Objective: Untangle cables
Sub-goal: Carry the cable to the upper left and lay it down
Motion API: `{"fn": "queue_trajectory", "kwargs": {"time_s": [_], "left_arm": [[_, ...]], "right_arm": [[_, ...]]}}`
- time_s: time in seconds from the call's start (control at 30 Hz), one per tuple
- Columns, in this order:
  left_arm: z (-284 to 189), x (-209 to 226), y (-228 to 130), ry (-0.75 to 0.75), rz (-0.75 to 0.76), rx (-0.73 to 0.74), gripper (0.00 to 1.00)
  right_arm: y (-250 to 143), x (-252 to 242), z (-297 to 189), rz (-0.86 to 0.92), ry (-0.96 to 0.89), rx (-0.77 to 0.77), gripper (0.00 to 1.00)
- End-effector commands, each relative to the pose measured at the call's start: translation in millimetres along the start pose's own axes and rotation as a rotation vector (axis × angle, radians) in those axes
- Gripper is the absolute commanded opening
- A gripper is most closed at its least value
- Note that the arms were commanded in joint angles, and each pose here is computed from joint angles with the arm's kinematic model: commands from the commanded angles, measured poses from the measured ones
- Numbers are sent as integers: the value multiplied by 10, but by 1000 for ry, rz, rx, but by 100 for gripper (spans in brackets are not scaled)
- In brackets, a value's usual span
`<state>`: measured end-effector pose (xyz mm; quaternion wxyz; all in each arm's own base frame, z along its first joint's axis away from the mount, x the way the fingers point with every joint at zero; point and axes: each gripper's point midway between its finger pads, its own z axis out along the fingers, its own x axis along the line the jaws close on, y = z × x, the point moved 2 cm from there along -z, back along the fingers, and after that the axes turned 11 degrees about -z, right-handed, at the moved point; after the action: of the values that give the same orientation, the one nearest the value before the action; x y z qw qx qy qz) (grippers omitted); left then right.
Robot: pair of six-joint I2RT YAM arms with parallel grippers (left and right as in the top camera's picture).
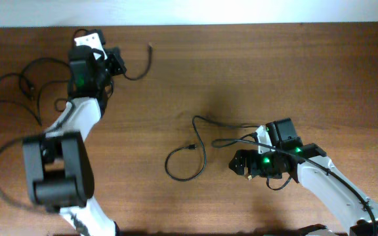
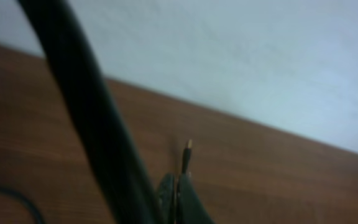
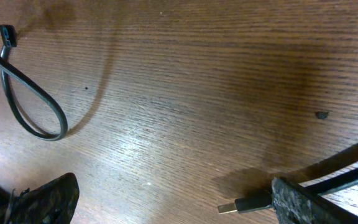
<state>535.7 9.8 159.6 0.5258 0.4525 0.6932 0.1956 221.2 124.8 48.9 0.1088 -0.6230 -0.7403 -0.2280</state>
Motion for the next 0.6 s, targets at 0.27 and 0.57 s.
{"fn": "queue_trajectory", "kwargs": {"time_s": [0.27,0.57], "left_arm": [[206,97,331,0,-105,24,0],[67,558,-456,245,-238,327,99]], "right_arm": [[10,-20,0,-11,-12,-4,98],[10,-20,0,-11,-12,-4,99]]}}
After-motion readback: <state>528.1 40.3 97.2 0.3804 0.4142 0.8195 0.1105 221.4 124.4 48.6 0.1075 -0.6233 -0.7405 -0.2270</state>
